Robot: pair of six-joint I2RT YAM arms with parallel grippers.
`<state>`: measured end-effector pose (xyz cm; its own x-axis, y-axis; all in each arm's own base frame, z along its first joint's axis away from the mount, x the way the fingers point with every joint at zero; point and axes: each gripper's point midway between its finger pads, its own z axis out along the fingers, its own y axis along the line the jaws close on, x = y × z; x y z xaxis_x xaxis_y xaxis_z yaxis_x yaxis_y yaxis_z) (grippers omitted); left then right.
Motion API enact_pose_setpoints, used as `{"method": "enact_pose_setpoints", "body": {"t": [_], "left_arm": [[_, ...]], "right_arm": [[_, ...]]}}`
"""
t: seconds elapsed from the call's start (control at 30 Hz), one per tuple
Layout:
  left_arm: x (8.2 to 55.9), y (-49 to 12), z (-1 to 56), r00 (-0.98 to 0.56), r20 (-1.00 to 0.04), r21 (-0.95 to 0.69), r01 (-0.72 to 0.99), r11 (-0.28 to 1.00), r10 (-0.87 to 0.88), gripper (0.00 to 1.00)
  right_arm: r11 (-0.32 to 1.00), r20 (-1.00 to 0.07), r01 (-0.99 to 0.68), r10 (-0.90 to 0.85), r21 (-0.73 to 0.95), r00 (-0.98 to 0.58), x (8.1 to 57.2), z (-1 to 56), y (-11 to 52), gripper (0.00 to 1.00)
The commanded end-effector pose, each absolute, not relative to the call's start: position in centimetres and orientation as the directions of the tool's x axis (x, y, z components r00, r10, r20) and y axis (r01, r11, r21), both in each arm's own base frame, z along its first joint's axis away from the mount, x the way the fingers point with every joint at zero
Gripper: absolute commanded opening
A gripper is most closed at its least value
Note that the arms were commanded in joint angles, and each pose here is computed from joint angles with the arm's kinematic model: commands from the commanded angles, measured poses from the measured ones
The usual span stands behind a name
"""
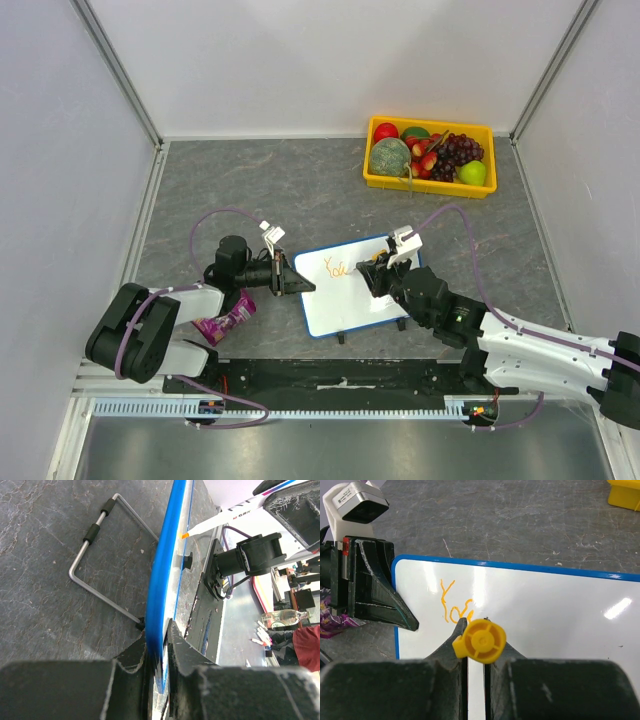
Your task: Write a sentence on the whiteboard
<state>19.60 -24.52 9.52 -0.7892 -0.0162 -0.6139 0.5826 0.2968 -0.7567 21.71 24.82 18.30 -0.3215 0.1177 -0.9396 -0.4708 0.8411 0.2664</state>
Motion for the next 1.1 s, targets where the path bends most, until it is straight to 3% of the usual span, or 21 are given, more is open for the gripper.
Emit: {"method": "enact_pose_setpoints", "body": {"t": [0.0, 0.37, 1.07], "left_arm": [[20.0, -24.2, 7.9, -0.764, -0.645, -0.713, 0.61, 0.346, 0.015, 0.02], [20.1, -24.1, 7.9, -0.766, -0.643, -0.715, 0.606, 0.348, 0.013, 0.02], [20.0, -24.2, 7.9, -0.763, -0.647, -0.712, 0.611, 0.346, 0.015, 0.02]], "right_arm": [[0.864, -0.948, -0.451, 0.085, 0.224, -0.307, 22.3, 18.8, 24.3, 0.0], [0.865, -0.964, -0.45, 0.129, 0.224, -0.232, 23.4, 23.1, 24.8, 0.0], [0.886, -0.955, -0.414, 0.092, 0.208, -0.283, 23.8, 19.7, 24.0, 0.0]]}}
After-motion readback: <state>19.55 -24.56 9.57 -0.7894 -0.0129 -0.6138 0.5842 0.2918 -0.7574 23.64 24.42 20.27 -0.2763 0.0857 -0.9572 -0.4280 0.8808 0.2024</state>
